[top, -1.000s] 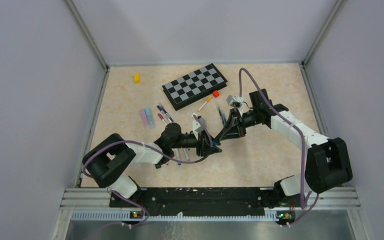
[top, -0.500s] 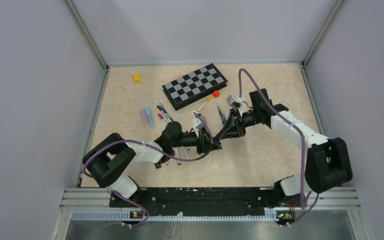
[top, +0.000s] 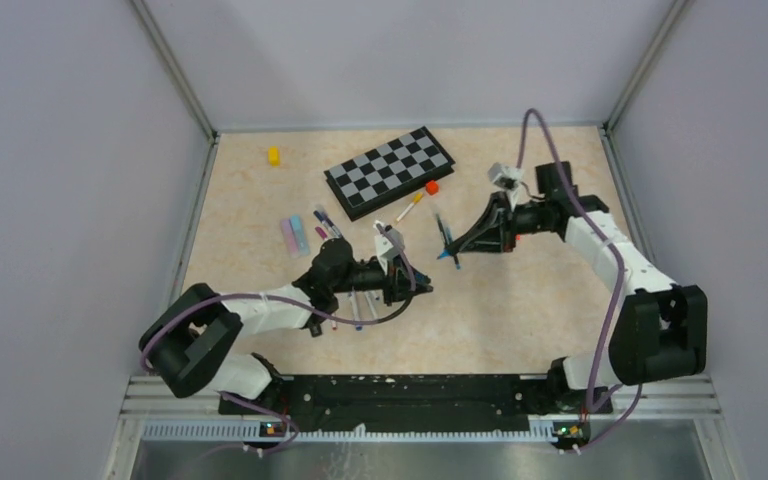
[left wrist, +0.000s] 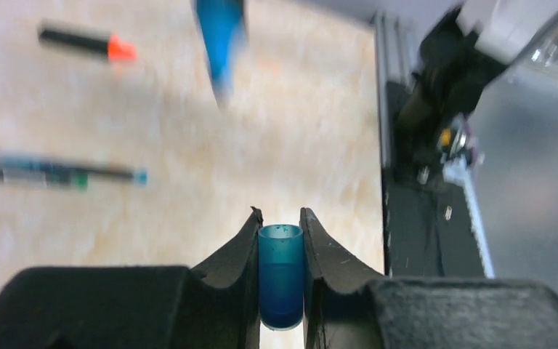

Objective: Open the pen caps
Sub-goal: Open the pen cap from the pen, then place the pen cap at the center of the board.

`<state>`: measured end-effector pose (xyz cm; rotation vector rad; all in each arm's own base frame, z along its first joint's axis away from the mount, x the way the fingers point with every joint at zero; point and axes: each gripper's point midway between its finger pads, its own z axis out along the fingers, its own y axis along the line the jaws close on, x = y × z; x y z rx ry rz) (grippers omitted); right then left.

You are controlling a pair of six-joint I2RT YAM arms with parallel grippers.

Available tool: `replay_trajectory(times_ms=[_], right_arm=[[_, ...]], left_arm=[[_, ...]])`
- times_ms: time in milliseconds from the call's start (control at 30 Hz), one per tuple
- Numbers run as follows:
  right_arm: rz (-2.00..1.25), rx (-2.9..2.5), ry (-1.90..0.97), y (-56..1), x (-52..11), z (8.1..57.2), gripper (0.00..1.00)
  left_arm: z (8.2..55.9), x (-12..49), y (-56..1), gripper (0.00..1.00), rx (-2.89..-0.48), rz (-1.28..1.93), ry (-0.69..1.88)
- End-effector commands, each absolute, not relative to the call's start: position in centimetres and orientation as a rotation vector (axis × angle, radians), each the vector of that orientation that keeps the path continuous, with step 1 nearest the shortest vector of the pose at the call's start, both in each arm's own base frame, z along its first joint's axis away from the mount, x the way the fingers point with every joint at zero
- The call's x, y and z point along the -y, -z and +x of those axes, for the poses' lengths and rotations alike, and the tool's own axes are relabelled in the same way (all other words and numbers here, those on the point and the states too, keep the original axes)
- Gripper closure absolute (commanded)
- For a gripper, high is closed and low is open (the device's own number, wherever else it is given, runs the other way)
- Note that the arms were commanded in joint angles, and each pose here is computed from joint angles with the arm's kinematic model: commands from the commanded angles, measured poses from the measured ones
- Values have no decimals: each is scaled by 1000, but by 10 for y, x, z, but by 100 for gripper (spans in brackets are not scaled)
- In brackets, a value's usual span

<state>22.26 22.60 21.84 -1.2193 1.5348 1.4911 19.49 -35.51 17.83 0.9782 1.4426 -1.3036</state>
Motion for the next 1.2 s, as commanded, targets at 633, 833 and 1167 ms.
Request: replay_trajectory(times_ms=[633, 833, 1167], right_arm=[[-701, -1832, -996, -194, -122, 329, 100], [-654, -1865, -963, -186, -112, 336, 100], [-653, -1867, -968, -185, -111, 336, 100]], left_arm=[[242, 309, -143, 100, -1867, 551, 1042], [286, 318, -90, 100, -2236, 373, 817], [329, 310, -44, 92, -2443, 234, 427]])
